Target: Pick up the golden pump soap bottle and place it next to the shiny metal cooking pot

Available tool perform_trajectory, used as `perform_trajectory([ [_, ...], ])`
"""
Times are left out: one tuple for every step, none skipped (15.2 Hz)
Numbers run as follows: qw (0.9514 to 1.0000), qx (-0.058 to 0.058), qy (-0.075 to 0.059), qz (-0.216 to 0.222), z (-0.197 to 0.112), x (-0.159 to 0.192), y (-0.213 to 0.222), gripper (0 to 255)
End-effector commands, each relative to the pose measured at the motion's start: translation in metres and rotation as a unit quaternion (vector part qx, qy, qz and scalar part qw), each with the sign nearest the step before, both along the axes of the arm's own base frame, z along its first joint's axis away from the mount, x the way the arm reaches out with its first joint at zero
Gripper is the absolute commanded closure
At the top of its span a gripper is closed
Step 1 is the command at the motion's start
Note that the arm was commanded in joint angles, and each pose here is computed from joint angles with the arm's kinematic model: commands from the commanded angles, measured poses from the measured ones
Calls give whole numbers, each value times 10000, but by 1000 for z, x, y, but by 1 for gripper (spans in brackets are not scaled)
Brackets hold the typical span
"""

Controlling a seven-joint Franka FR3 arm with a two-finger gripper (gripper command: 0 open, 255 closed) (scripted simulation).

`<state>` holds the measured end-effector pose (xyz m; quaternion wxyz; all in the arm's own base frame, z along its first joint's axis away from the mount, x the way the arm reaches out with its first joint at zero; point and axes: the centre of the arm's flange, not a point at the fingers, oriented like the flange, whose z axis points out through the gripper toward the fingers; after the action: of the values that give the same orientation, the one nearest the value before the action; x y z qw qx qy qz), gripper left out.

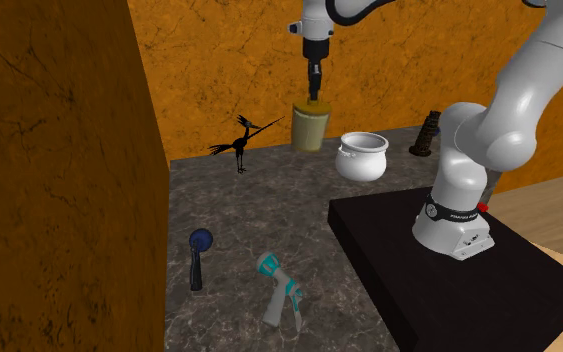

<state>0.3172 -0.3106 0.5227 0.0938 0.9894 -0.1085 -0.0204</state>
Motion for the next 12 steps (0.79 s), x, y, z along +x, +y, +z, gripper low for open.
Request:
perform_trajectory([
  [10000,-2,-2,8,-2,-22,-14,255],
  [10000,-2,-2,8,-2,-33,-21,255],
  [10000,-2,-2,8,-2,-44,-29,255],
  [10000,-2,-2,8,-2,-55,-36,255],
  [10000,-2,-2,8,-2,-66,-43,255],
  [10000,-2,-2,8,-2,-78,-50,255],
  [10000,-2,-2,8,-2,-89,-57,255],
  [10000,-2,-2,8,-2,-100,-64,255],
  [10000,-2,-2,8,-2,-111,-72,255],
  [10000,-2,-2,8,-2,-122,-79,255],
  [10000,-2,-2,8,-2,-133,-86,255],
  [10000,-2,-2,8,-2,-144,-93,255],
])
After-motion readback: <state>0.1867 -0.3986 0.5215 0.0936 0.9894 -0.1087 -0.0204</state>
